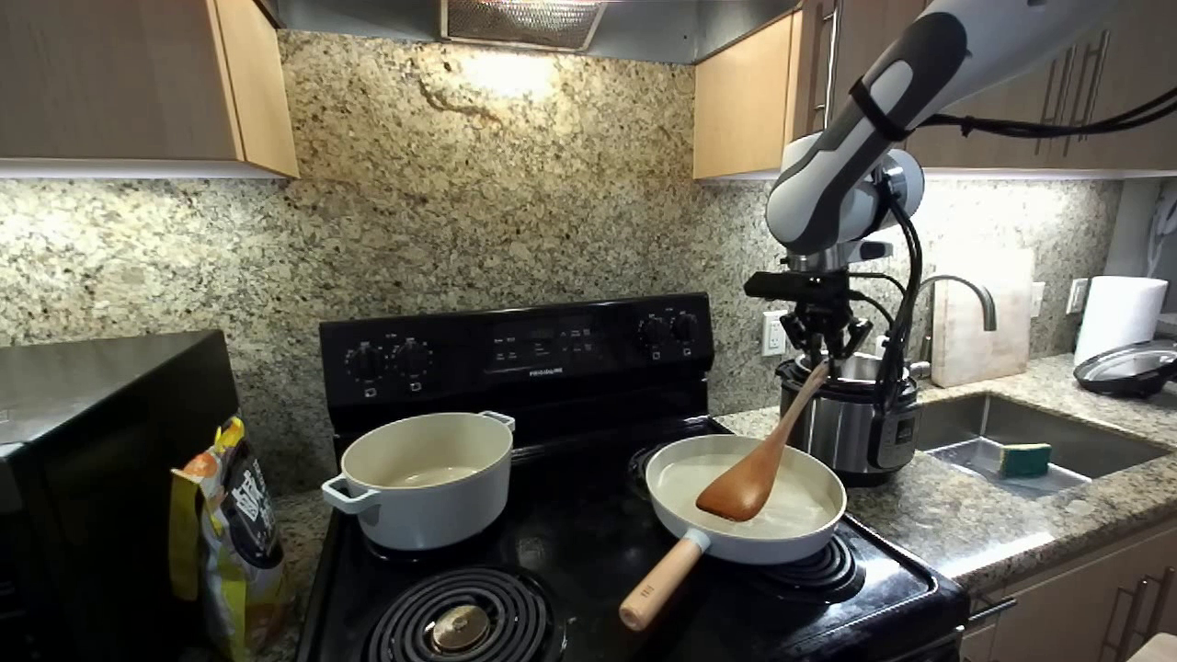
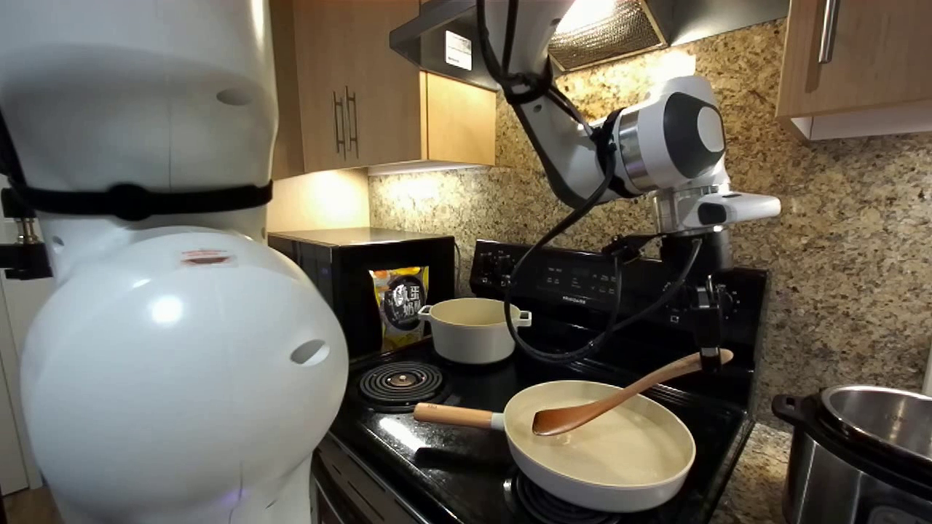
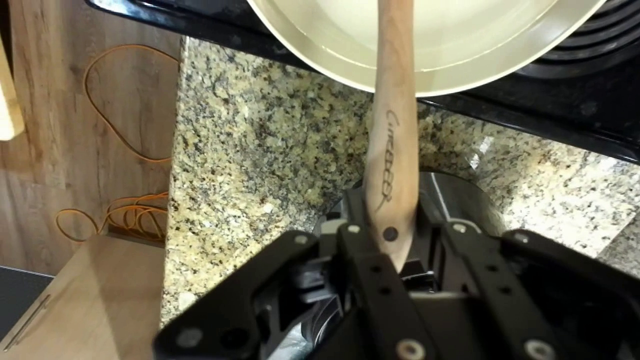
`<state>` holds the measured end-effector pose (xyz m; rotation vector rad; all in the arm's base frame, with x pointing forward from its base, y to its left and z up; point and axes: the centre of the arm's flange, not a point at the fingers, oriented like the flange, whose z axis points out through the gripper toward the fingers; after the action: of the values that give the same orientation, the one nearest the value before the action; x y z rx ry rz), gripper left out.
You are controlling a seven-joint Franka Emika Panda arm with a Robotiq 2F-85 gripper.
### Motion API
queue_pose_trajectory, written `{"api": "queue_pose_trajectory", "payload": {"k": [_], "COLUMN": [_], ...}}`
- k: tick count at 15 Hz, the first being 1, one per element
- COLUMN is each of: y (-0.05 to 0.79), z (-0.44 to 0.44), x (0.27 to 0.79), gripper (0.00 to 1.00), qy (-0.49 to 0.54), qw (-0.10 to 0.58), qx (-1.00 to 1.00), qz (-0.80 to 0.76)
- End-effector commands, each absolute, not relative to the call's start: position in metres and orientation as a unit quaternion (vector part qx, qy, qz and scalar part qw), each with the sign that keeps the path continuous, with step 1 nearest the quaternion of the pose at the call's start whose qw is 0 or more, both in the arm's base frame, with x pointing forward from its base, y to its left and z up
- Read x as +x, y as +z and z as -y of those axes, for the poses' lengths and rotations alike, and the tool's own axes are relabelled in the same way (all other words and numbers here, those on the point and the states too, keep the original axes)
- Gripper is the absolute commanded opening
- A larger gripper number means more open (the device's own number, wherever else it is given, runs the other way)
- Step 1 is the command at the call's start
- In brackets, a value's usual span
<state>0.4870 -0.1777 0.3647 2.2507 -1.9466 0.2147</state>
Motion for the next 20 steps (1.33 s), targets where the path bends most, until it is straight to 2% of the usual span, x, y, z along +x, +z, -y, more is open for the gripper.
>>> {"api": "queue_pose_trajectory", "payload": {"k": [1, 9, 15, 16, 20], "y": [0.3676, 0.3669, 0.3657, 0.3637, 0.3637], "z": [0.1759, 0.1724, 0.1679, 0.1716, 0.1698], "x": [0.4877, 0.4878, 0.4905, 0.4880, 0.4887], "gripper": [0.11, 0.11, 0.11, 0.26, 0.26], "qy": [0.056, 0.038, 0.019, 0.026, 0.021], "qw": [0.065, 0.029, -0.027, -0.005, -0.014], "qx": [0.738, 0.706, 0.683, 0.693, 0.687], "qz": [0.669, 0.707, 0.729, 0.721, 0.726]}}
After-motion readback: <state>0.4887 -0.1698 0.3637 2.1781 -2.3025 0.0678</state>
